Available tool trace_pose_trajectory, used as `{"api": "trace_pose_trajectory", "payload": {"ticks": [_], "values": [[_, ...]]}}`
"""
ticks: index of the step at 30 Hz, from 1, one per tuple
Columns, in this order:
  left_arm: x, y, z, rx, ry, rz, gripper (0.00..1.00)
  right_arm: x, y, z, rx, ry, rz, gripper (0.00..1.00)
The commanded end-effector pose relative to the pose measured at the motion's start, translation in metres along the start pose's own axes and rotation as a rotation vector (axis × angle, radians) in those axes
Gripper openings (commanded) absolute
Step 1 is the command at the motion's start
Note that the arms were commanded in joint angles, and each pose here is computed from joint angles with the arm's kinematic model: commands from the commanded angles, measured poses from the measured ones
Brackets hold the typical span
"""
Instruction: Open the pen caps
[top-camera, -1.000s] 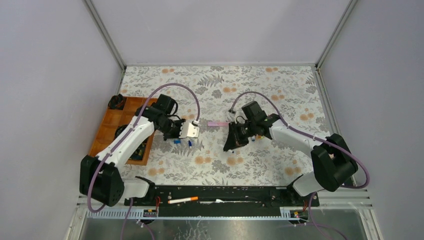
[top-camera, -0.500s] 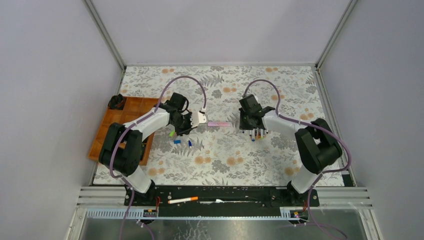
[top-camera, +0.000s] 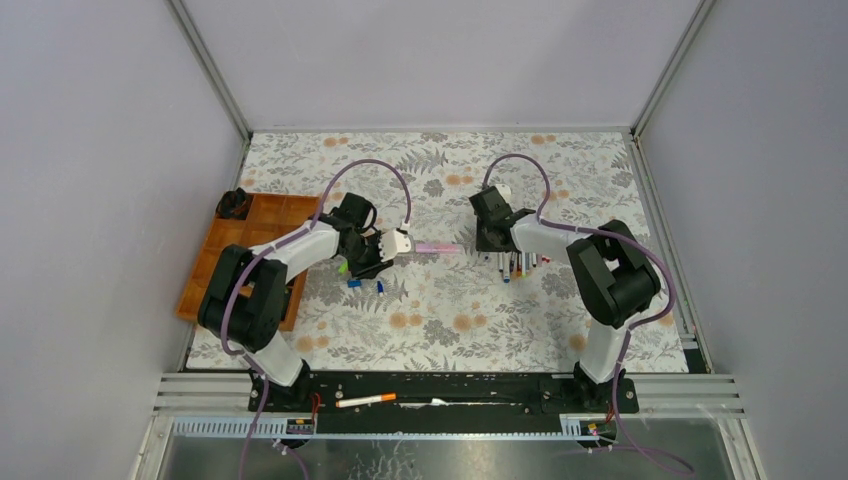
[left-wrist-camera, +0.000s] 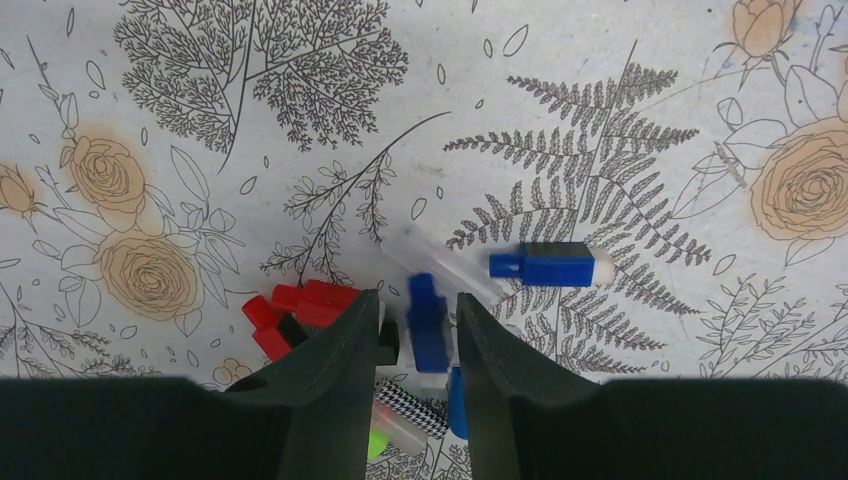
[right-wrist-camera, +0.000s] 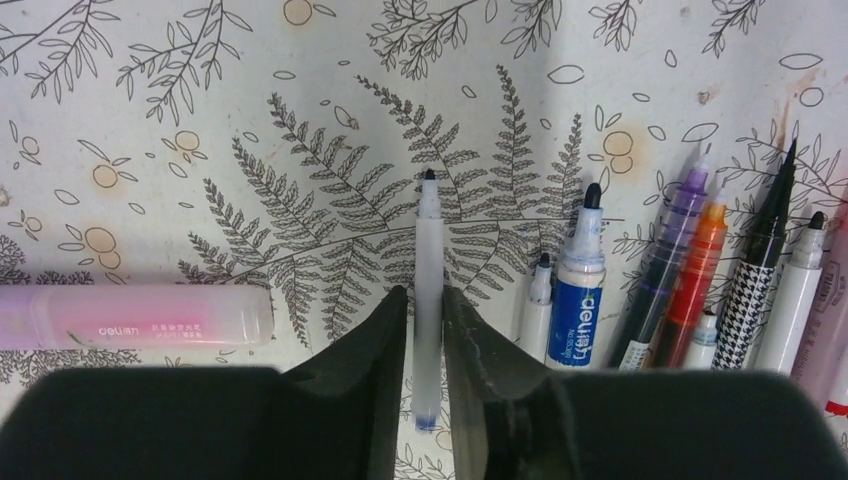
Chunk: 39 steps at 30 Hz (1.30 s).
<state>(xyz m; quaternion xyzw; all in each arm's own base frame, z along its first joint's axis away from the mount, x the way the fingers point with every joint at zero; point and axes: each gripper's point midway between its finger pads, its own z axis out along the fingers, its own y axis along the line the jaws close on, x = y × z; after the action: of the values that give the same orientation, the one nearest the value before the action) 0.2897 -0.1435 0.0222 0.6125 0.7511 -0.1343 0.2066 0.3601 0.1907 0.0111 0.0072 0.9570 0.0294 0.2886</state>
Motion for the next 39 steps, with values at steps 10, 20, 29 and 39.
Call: {"api": "trace_pose_trajectory", "payload": {"ticks": [10, 20, 29, 39], "values": [[-0.054, 0.002, -0.051, -0.025, -0.150, -0.030, 0.50, 0.017, -0.034, 0.006, 0.143, 0.023, -0.050, 0.45], [-0.101, 0.010, -0.122, -0.117, -0.254, -0.030, 0.70, -0.026, -0.021, -0.029, 0.086, -0.076, -0.057, 0.44], [-0.116, 0.018, -0.166, -0.214, -0.347, -0.060, 0.98, -0.051, 0.067, -0.040, -0.326, -0.035, -0.235, 0.56], [-0.116, 0.012, -0.184, -0.205, -0.415, -0.086, 0.99, -0.031, 0.107, -0.012, -0.549, 0.128, -0.553, 0.88]]}}
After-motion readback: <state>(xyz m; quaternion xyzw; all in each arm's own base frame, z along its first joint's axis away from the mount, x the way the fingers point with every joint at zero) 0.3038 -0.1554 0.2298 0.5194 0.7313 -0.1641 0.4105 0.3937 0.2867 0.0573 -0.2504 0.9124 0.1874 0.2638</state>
